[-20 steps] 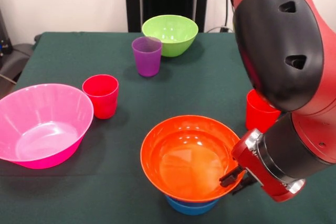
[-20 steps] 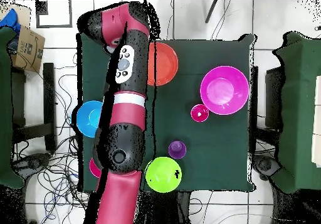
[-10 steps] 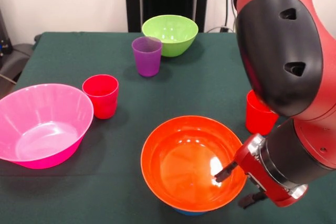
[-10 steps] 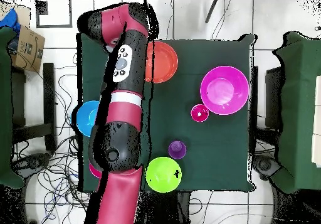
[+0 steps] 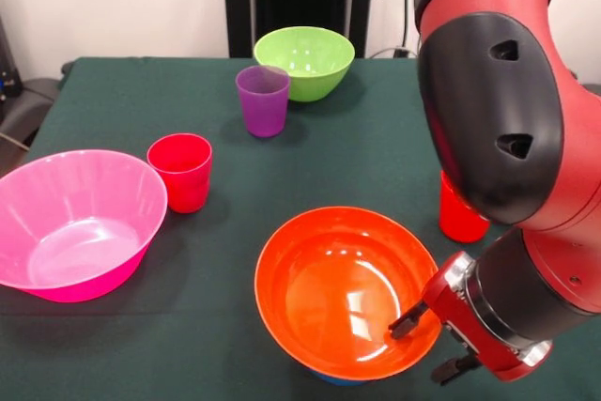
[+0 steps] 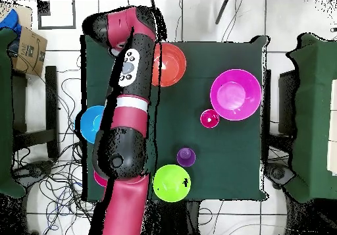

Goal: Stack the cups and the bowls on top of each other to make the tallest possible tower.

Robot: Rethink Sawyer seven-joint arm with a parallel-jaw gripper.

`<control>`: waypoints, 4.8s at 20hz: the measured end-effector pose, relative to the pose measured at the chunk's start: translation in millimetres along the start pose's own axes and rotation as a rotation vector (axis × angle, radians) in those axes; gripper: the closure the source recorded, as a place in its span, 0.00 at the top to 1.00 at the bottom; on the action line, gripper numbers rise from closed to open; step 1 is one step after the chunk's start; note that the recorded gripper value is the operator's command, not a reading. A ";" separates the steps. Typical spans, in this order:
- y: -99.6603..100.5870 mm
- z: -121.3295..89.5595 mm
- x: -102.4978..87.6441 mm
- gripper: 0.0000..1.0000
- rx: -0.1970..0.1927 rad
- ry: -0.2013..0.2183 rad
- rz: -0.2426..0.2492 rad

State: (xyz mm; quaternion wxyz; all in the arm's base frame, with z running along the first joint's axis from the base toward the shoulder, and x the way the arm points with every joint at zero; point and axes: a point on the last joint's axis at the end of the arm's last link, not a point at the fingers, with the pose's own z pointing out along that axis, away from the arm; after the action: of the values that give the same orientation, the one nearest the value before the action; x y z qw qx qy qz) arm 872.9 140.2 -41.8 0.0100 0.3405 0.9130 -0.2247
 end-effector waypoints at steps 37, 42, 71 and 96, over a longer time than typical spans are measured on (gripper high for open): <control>-13.9 4.8 25.0 1.00 0.023 -0.051 -0.018; -17.8 3.7 27.9 1.00 0.028 -0.057 -0.014; -65.3 -2.3 -10.3 1.00 -0.010 -0.175 0.032; -72.2 0.2 -8.5 1.00 0.000 -0.173 0.028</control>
State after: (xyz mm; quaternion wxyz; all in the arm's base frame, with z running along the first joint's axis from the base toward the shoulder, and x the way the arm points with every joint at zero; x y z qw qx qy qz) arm 834.2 86.7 -11.3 0.0920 0.3326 0.9038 -0.2530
